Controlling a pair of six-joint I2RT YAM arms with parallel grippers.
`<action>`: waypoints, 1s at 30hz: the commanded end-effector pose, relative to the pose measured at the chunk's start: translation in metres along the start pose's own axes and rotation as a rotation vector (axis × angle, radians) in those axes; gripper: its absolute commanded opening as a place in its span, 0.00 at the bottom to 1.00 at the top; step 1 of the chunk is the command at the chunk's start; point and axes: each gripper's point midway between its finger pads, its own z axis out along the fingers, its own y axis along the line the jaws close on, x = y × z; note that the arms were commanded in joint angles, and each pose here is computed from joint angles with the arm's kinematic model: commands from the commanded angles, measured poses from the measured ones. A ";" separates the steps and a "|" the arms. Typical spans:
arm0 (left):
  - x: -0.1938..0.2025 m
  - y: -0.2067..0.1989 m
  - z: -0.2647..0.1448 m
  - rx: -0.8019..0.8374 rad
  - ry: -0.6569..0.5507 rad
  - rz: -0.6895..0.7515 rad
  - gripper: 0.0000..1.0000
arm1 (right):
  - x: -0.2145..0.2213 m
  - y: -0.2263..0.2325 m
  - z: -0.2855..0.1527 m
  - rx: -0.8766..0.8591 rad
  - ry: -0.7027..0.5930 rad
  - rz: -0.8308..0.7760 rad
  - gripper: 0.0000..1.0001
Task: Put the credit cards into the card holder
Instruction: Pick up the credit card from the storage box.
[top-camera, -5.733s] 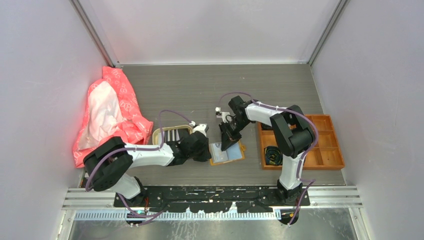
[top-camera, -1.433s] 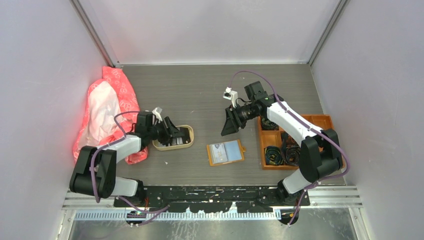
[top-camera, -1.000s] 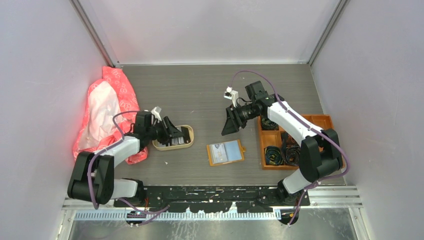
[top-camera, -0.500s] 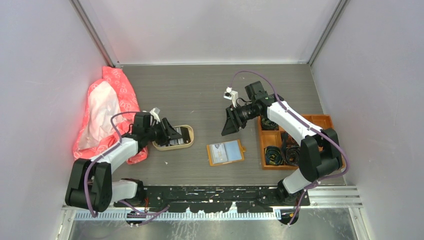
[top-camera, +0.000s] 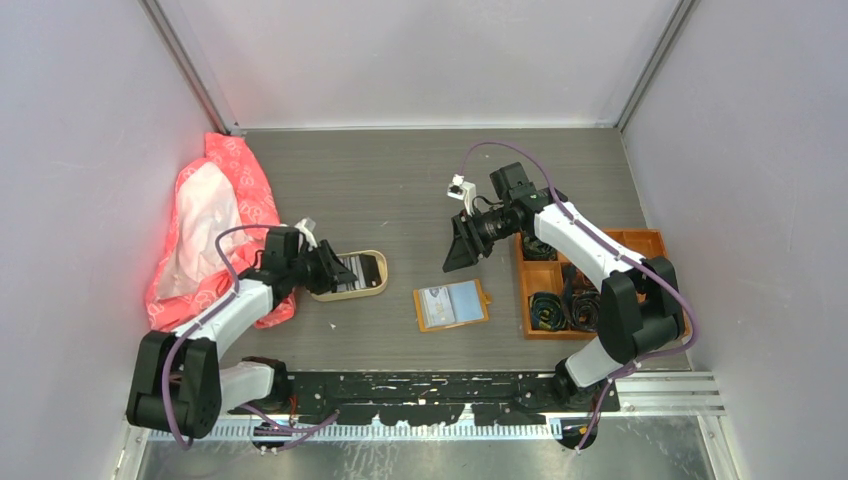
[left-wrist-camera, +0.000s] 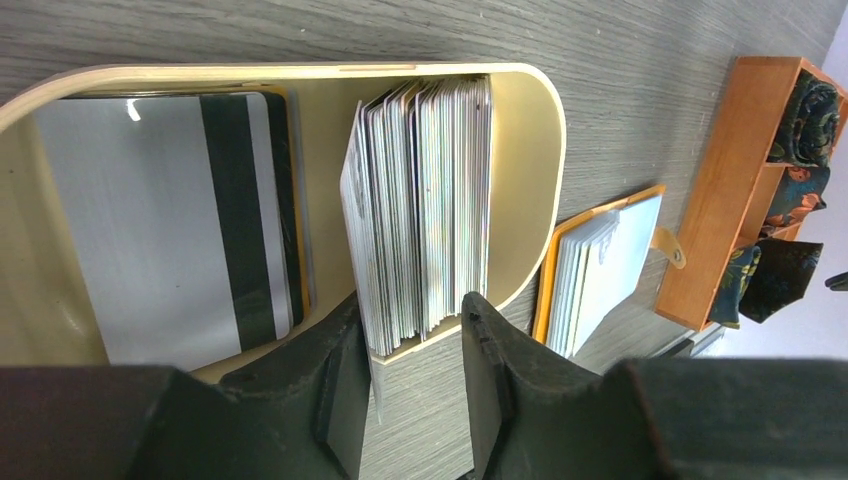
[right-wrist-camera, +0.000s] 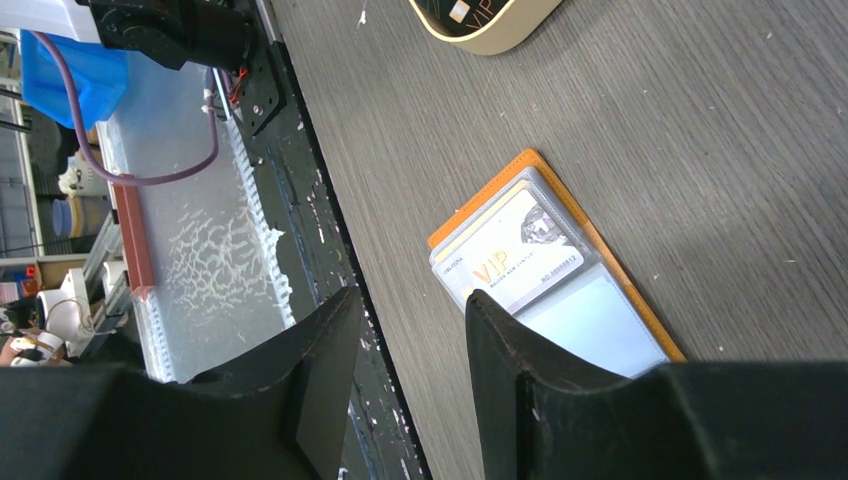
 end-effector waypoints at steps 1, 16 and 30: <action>-0.014 -0.010 -0.008 0.010 -0.043 0.040 0.37 | -0.017 0.011 -0.009 -0.021 -0.040 -0.062 0.48; -0.017 0.005 -0.015 -0.059 -0.069 0.049 0.29 | -0.017 0.012 -0.010 -0.028 -0.042 -0.063 0.49; -0.020 0.012 -0.020 -0.100 -0.081 0.058 0.16 | -0.017 0.012 -0.010 -0.033 -0.040 -0.060 0.49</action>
